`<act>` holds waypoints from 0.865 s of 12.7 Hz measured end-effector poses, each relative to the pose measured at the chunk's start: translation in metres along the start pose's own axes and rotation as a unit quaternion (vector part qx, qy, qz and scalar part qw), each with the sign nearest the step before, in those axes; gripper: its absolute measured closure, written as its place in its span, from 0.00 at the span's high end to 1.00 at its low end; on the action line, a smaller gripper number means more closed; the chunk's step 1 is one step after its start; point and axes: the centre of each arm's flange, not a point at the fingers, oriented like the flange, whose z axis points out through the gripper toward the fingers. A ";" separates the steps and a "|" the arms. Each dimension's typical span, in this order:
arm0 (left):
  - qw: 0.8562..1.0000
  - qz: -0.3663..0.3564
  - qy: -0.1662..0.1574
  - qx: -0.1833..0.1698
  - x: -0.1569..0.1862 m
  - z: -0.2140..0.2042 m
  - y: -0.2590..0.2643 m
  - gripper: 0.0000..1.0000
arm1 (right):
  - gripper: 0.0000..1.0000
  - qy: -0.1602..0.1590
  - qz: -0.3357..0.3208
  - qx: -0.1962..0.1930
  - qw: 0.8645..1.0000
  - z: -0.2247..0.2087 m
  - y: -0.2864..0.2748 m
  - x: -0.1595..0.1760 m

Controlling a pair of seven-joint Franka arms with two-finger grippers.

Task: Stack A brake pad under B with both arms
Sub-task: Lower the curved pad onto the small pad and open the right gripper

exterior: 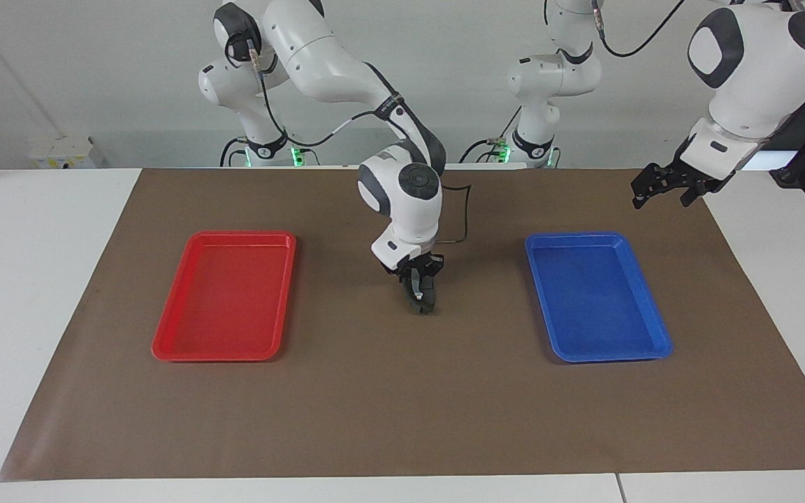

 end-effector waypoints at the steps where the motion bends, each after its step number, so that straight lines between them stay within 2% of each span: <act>1: 1.000 0.000 0.000 0.000 0.000 0.000 0.000 1.00 | 0.43 0.002 0.000 0.002 1.000 0.003 0.000 -0.001; 11: 1.000 0.000 0.000 0.000 0.000 0.000 0.000 1.00 | 0.43 0.011 -0.009 0.011 1.000 0.006 -0.008 -0.010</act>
